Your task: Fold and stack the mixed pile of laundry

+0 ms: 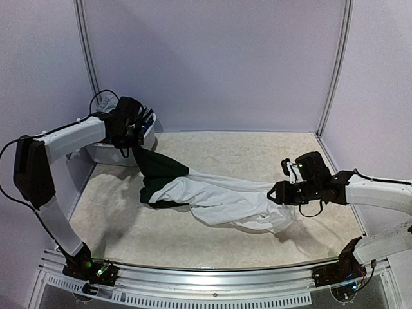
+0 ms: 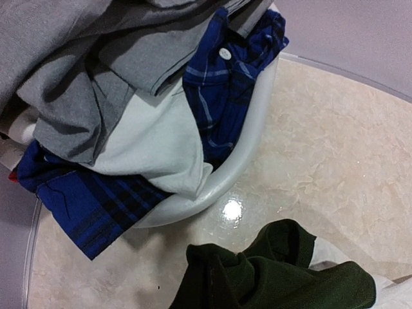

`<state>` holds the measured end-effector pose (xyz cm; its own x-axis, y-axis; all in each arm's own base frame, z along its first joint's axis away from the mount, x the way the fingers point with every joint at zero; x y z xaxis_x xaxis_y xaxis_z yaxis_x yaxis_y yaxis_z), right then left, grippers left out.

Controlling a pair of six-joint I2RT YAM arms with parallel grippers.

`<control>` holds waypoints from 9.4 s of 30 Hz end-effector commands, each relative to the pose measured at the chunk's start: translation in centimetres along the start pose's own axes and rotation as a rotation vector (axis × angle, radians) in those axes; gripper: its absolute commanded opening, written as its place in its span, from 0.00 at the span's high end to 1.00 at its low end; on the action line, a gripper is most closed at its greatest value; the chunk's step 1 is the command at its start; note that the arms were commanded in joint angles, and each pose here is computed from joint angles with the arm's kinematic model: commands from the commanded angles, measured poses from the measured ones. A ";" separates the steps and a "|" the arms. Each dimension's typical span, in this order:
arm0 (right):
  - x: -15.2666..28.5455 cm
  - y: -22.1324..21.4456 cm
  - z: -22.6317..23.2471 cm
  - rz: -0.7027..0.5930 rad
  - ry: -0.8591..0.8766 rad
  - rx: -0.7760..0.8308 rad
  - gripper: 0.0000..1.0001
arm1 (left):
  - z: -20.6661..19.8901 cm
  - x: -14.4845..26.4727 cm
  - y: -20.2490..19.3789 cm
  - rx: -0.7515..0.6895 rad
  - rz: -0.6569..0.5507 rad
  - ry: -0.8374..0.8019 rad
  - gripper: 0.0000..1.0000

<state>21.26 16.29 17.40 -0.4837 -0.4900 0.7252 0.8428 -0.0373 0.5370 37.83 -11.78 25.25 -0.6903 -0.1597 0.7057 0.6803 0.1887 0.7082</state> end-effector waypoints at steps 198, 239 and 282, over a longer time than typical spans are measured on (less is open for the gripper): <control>-9.1 24.8 -18.0 -0.162 -0.665 -0.278 0.44 | -13.5 -18.0 10.3 0.084 -0.207 -0.533 0.47; -0.5 13.0 -2.9 -0.193 -0.188 -0.108 0.34 | -3.1 4.6 -7.4 -0.036 0.101 -0.383 0.27; -12.2 17.1 -12.6 0.026 -0.245 -0.285 0.46 | -11.3 -11.8 -11.5 -0.164 0.437 -0.351 0.43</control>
<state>43.23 10.77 13.48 -0.5028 -0.2040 0.8400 0.8519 -0.2816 0.4416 39.91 -23.41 10.57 -0.4243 0.1962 0.8840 0.9027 0.0142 0.4301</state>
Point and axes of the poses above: each gripper's point midway between its finger pads, its own x axis back along the fingers, its own z axis along the line the jaws close on, y = z × x, the point moved 10 cm from there along x, back along the fingers, and after that the axes turned 3 degrees about x, right-handed, at the moved point
